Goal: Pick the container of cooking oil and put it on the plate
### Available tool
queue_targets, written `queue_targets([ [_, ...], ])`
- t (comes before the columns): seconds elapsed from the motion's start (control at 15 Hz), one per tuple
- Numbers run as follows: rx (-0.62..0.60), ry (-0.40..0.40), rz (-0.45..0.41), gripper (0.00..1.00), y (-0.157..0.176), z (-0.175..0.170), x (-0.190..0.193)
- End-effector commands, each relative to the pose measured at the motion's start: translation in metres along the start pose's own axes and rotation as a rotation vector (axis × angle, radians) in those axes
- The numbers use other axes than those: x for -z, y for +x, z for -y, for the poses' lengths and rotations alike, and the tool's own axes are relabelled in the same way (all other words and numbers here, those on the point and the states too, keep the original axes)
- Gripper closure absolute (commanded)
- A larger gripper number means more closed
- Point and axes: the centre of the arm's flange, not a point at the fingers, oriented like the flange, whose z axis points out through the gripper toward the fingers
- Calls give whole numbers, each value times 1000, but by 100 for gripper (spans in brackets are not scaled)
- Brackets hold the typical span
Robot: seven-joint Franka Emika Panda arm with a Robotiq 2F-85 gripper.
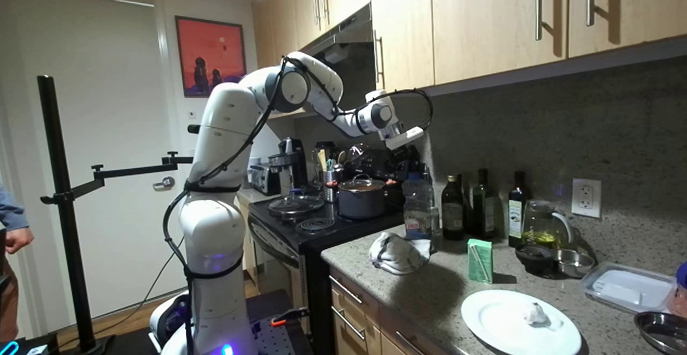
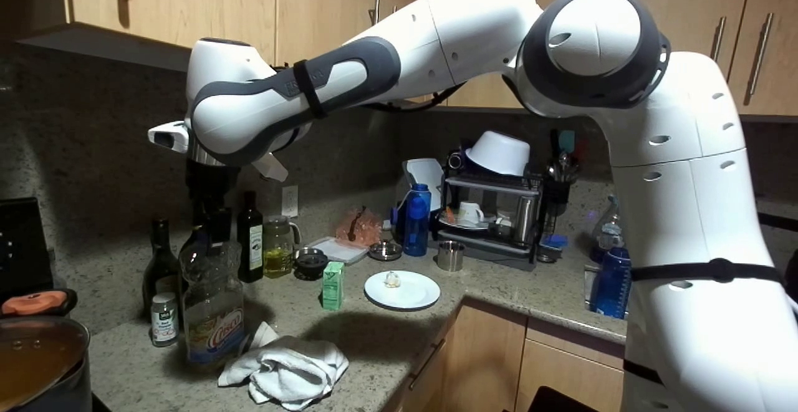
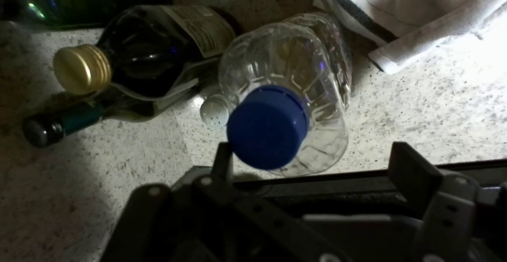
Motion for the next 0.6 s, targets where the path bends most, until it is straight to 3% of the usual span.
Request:
queue_targets([
  [0.0, 5, 5, 23, 0, -11, -5, 0],
  [0.13, 1, 9, 28, 0, -15, -5, -2],
  [0.2, 3, 12, 30, 10, -17, -5, -3],
  [0.27, 6, 14, 29, 26, -18, -5, -4],
  [0.53, 0, 21, 34, 58, -19, -3, -8],
])
